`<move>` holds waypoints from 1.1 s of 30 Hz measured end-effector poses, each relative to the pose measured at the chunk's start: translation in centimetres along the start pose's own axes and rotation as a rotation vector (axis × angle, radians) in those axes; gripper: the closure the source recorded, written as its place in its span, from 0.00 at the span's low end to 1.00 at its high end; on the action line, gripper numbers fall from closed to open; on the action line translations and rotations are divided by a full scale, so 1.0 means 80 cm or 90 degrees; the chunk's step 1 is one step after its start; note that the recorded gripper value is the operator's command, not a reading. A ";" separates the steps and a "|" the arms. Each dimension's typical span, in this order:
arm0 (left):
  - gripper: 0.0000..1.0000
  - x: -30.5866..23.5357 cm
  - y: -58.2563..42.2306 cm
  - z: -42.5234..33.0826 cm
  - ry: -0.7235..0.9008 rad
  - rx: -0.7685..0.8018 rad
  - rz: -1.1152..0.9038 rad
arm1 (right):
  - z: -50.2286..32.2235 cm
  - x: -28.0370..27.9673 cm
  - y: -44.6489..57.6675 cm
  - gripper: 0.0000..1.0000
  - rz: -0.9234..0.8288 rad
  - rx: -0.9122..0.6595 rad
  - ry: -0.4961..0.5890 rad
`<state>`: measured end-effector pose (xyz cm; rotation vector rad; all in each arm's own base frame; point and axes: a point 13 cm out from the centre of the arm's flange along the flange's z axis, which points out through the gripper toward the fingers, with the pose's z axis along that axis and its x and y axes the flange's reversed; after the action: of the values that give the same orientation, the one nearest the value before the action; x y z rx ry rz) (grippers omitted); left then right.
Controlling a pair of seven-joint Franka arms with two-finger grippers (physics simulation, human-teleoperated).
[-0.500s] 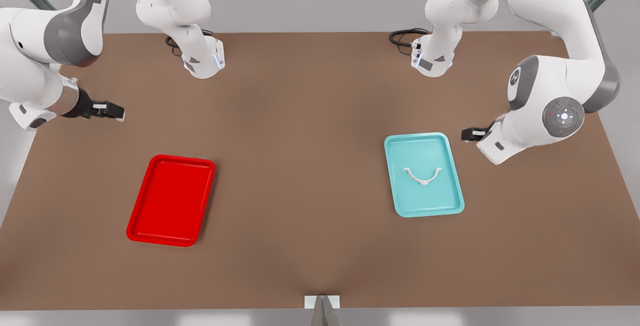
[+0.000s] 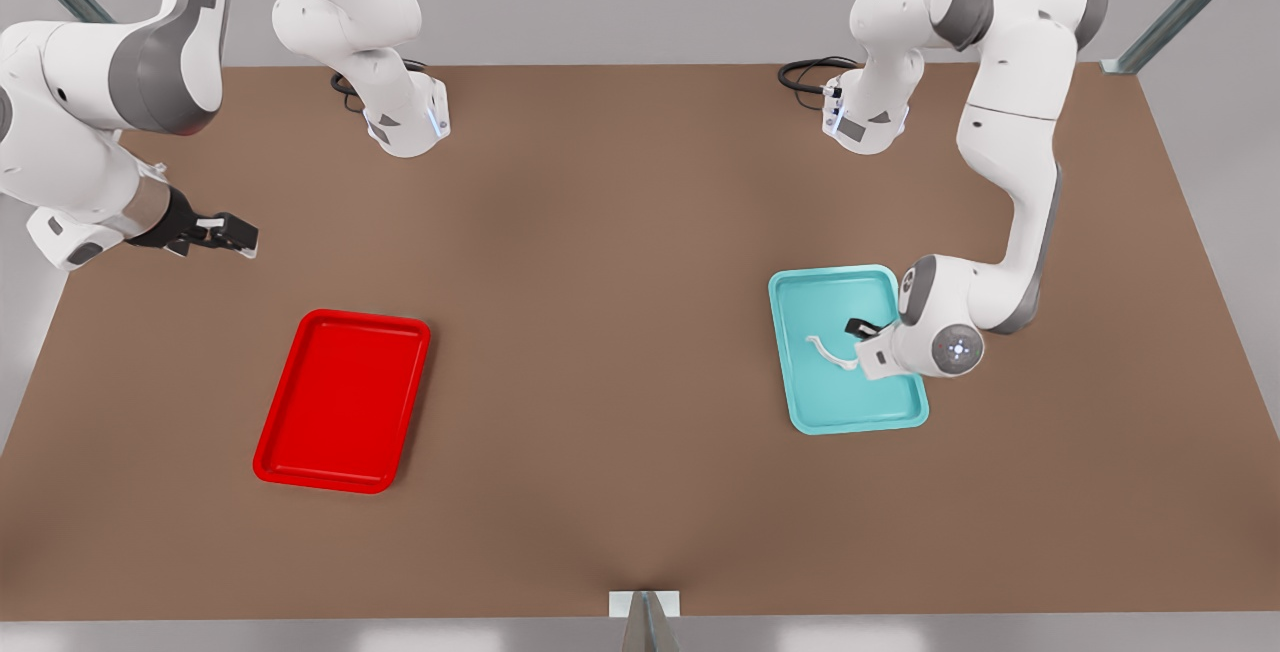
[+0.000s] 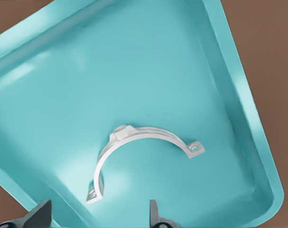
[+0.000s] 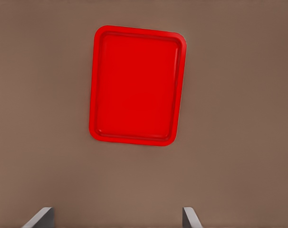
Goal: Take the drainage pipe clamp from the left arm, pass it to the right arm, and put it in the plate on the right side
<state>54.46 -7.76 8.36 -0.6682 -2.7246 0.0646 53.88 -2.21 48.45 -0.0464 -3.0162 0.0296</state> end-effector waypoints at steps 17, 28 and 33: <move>0.02 -0.009 0.013 0.032 -0.148 -0.090 0.277 | 0.002 -0.002 -0.004 0.00 0.003 -0.002 -0.002; 0.48 -0.009 0.013 0.054 -0.200 -0.131 0.347 | 0.003 -0.002 -0.004 0.00 0.003 -0.002 0.000; 0.48 -0.012 0.010 0.054 -0.203 -0.136 0.365 | 0.003 -0.002 -0.006 0.00 0.004 -0.002 0.000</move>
<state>54.21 -7.33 3.92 -1.6067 -2.7532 0.0156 54.01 -2.67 48.16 -0.0559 -3.0162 0.0257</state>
